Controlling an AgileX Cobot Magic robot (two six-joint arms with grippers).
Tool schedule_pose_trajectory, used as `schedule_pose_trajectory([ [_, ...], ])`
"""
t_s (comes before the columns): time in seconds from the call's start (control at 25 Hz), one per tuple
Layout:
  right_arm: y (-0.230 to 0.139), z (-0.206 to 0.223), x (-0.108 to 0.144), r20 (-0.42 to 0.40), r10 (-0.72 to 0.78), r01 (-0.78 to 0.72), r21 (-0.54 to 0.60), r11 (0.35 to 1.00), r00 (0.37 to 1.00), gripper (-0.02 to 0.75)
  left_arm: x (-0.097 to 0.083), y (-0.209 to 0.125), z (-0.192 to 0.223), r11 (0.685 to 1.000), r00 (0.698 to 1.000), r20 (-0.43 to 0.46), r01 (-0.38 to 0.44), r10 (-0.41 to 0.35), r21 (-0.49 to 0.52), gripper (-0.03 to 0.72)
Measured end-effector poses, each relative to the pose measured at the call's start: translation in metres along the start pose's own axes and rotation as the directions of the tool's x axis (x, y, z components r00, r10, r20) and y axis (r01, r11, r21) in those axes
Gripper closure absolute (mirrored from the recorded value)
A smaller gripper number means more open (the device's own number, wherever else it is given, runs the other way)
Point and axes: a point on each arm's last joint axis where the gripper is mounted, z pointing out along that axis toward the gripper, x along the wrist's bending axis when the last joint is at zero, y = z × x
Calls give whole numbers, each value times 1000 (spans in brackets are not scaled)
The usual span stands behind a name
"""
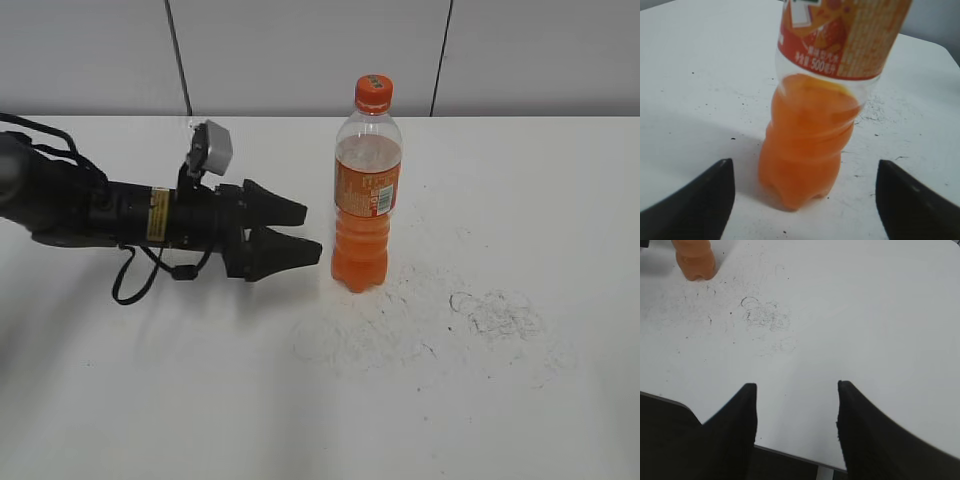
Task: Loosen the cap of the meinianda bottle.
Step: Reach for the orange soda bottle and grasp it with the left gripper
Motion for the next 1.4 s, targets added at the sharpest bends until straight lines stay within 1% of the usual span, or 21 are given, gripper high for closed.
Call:
schedule_pose_trajectory([
  [0.2,0,0,0,0,0,0,0,1000,1000,352,10,-16,21,1000,999,41,2,-2,-12,-4],
  [0.4,0,0,0,0,0,0,0,1000,1000,352,16,-19,38,1000,998,64,-23,24,-22,-5],
  [0.68,0,0,0,0,0,0,0,1000,1000,352,10,-11,59,998,994,93,-62,64,-26,-5],
  [0.92,0,0,0,0,0,0,0,1000,1000,352,12,-19,73,998,994,94,-54,57,-34,-5],
  [1.16,0,0,0,0,0,0,0,1000,1000,352,10,-19,80,998,994,98,-52,56,-38,-3],
  [1.32,0,0,0,0,0,0,0,1000,1000,352,9,-18,80,998,993,99,-52,56,-39,22],
  [1.4,0,0,0,0,0,0,0,1000,1000,352,9,-19,80,998,994,95,-52,55,-36,59],
])
